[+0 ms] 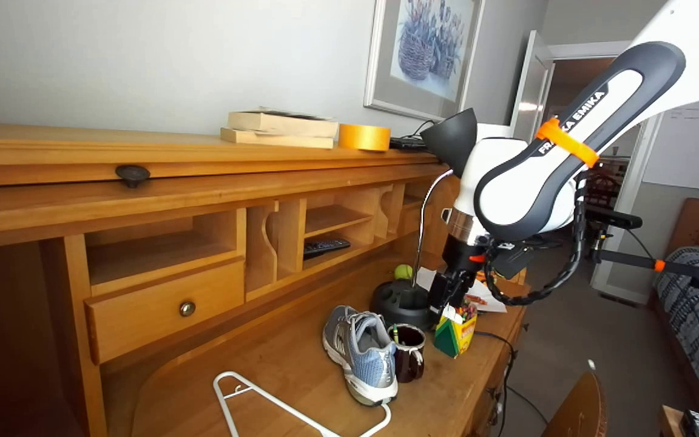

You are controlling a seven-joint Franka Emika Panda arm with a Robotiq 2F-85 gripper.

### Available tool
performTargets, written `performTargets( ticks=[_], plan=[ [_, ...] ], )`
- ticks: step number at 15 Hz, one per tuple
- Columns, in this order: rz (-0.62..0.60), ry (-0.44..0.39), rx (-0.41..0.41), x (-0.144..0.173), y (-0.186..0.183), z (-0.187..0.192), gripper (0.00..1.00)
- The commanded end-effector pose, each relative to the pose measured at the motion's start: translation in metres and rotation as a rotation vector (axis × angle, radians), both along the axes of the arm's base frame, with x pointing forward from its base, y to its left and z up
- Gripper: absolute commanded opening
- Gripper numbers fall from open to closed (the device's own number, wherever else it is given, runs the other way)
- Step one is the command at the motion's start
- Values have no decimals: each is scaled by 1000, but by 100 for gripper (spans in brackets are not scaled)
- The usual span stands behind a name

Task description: Remove the crayon from the mug and put it in the box.

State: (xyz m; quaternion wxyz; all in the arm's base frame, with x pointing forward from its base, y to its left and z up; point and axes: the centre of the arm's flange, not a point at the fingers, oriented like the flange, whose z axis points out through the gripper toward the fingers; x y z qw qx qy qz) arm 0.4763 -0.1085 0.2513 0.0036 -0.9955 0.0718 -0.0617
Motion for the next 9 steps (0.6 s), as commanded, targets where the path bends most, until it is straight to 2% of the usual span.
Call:
performTargets(
  ticks=[1,3,9],
  plan=[
    [-22,-30,78,10,-7,-16,100],
    [-31,-35,104,13,-7,-19,100],
    [-44,-6,104,22,-10,-29,100]
  ],
)
